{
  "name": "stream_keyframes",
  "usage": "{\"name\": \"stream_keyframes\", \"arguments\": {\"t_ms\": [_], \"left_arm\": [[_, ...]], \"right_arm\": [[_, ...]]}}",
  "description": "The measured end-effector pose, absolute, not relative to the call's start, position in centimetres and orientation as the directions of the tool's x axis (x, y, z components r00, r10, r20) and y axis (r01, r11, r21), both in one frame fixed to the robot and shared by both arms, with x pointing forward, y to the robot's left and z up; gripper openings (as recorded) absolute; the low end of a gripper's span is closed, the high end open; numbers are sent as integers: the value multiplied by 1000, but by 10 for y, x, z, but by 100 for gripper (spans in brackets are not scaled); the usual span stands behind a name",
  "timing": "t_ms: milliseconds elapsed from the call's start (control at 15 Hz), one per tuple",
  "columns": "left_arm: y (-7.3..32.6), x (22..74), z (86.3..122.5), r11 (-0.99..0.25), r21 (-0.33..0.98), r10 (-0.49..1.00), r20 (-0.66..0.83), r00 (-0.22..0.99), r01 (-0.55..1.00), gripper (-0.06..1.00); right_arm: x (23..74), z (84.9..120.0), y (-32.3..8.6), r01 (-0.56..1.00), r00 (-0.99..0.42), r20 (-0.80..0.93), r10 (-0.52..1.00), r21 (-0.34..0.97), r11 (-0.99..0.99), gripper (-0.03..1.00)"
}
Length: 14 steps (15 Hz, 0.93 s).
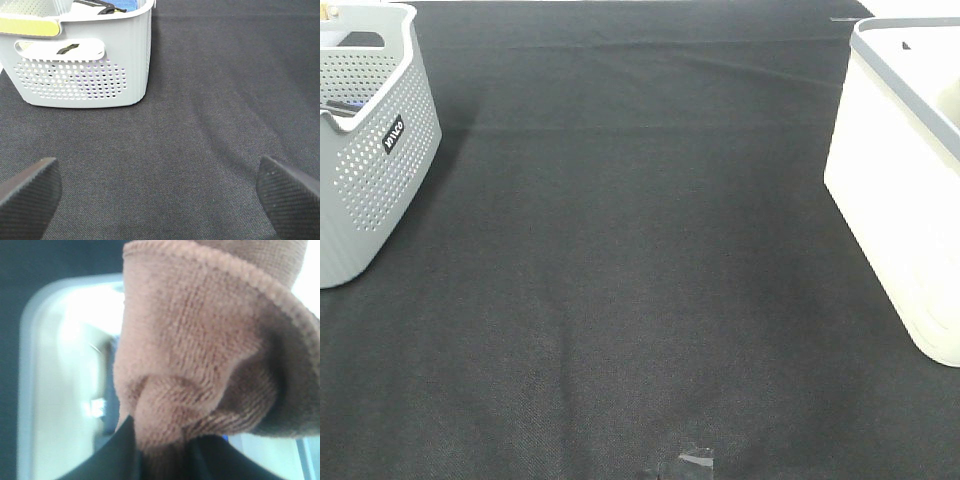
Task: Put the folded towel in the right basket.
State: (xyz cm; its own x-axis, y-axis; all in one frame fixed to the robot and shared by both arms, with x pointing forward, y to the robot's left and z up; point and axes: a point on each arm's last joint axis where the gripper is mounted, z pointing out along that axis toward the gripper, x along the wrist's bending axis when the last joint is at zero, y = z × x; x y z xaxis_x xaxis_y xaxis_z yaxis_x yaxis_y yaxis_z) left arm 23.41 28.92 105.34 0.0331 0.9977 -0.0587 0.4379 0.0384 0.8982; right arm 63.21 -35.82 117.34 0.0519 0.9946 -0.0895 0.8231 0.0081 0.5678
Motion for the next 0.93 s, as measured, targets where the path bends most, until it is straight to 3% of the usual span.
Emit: {"name": "stream_keyframes", "arguments": {"t_ms": [200, 267, 333, 467, 533, 667, 933], "left_arm": [[289, 234, 1053, 38, 898, 998, -59, 33, 438, 99], [289, 234, 1053, 38, 898, 998, -59, 33, 438, 99], [289, 234, 1053, 38, 898, 998, -59, 33, 438, 99], [289, 234, 1053, 38, 898, 998, -59, 33, 438, 99], [289, 234, 1053, 38, 898, 998, -59, 33, 438, 99], [289, 234, 1053, 38, 898, 998, -59, 33, 438, 99], [289, 234, 1053, 38, 898, 998, -59, 33, 438, 99]], "right_arm": [[654, 1129, -375, 879, 93, -65, 994, 474, -51, 17], [660, 1118, -374, 887, 107, -29, 994, 455, -82, 22], [662, 1115, -373, 888, 115, -8, 993, 450, -99, 35], [663, 1114, -373, 887, 123, -10, 992, 449, -106, 78], [662, 1114, -375, 889, 125, -26, 992, 448, -100, 89], [662, 1114, -375, 889, 125, -26, 992, 448, -100, 96], [662, 1114, -375, 889, 124, -27, 992, 448, -99, 97]]}}
